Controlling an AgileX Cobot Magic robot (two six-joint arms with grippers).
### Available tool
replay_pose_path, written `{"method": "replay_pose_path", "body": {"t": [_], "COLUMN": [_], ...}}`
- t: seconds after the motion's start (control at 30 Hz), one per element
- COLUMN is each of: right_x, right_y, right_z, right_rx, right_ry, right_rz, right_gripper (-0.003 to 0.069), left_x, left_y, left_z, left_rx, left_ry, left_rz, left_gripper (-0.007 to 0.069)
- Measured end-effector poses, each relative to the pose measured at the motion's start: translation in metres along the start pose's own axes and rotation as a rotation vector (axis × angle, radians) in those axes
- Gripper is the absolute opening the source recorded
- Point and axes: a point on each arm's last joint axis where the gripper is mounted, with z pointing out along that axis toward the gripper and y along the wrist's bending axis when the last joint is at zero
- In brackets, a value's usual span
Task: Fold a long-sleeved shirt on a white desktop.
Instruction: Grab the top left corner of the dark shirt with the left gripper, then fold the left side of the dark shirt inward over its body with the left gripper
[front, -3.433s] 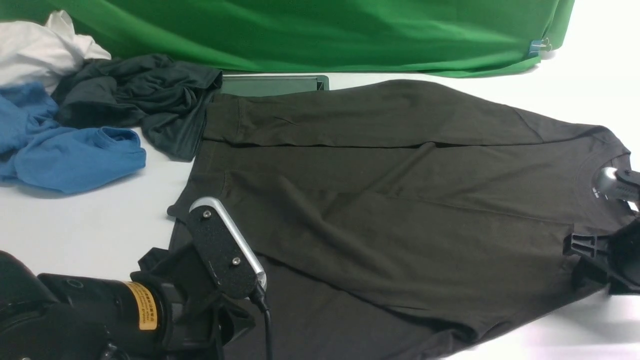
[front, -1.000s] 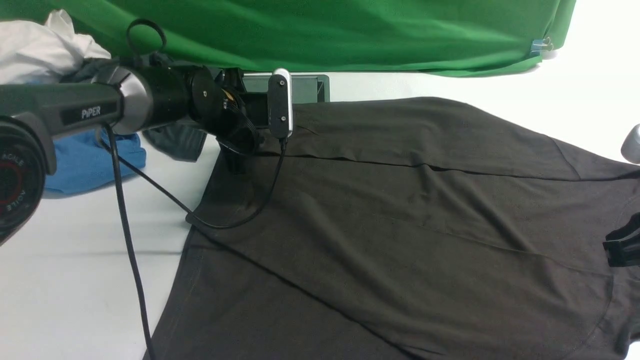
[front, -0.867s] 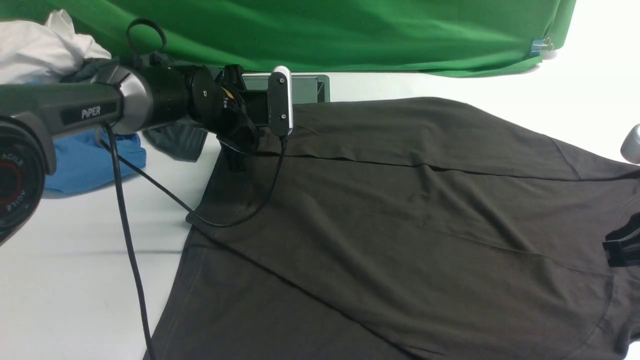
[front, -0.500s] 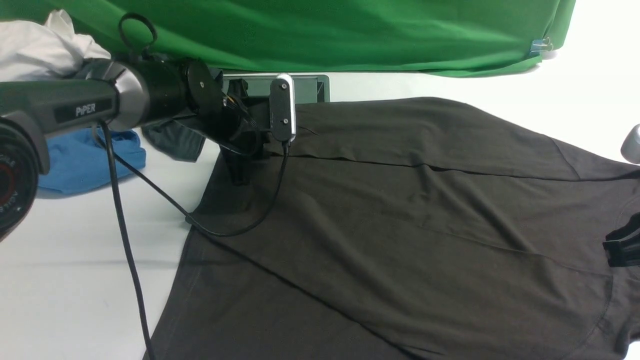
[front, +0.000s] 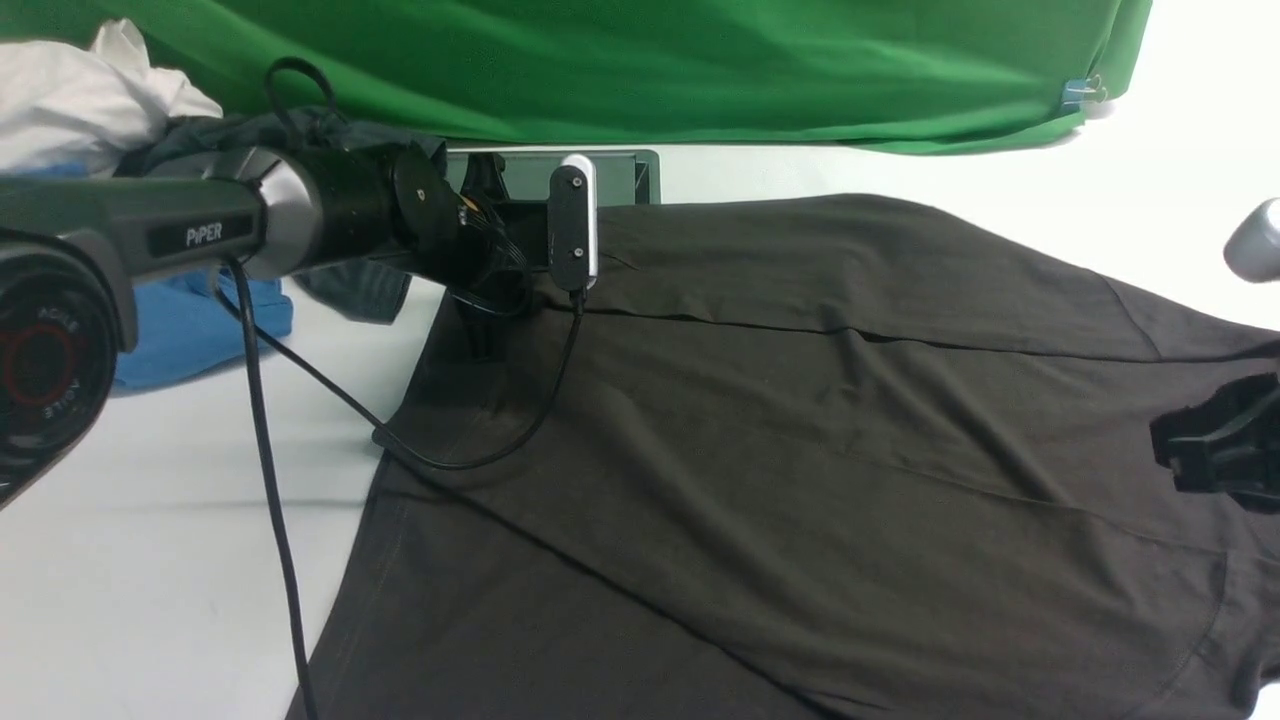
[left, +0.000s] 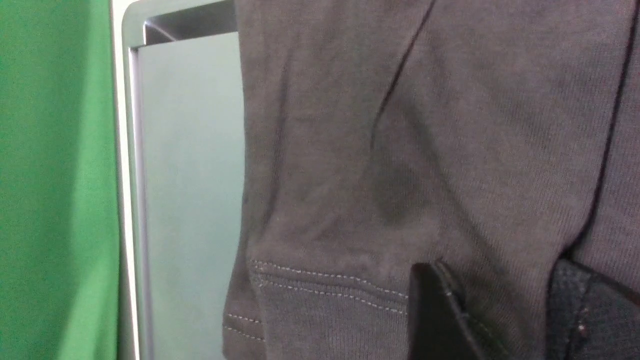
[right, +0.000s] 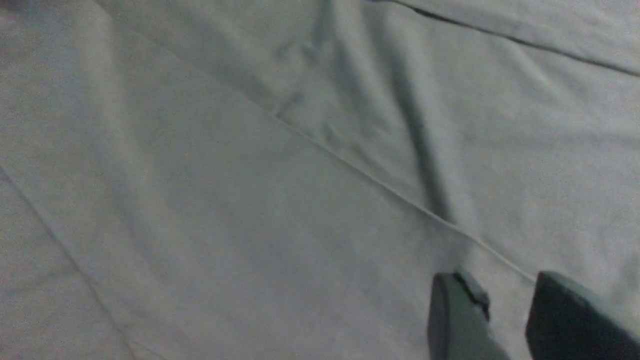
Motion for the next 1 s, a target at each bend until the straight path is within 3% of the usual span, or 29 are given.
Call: {"method": "replay_pose_path", "body": {"t": [0.33, 0.73, 1.0], "right_x": [-0.027, -0.032, -0.030], "right_y": [0.005, 0.007, 0.007], "right_z": [-0.022, -0.036, -0.036], "right_rx": [-0.014, -0.021, -0.022], "right_ry": [-0.093, -0.113, -0.088], "right_rz": [-0.030, -0.064, -0.080], "right_gripper": [0.0235, 0.0209, 0.0207], "left_x": [0.001, -0.020, -0.045], "left_y": [0.000, 0.008, -0.006], "left_z": [0.001, -0.045, -0.061], "left_rx": [-0.005, 0.114, 0.239], "left_ry": [0.001, 0.030, 0.108], "left_rz": [-0.047, -0.146, -0.131], "left_gripper": [0.0033, 0.0020, 0.0020]}}
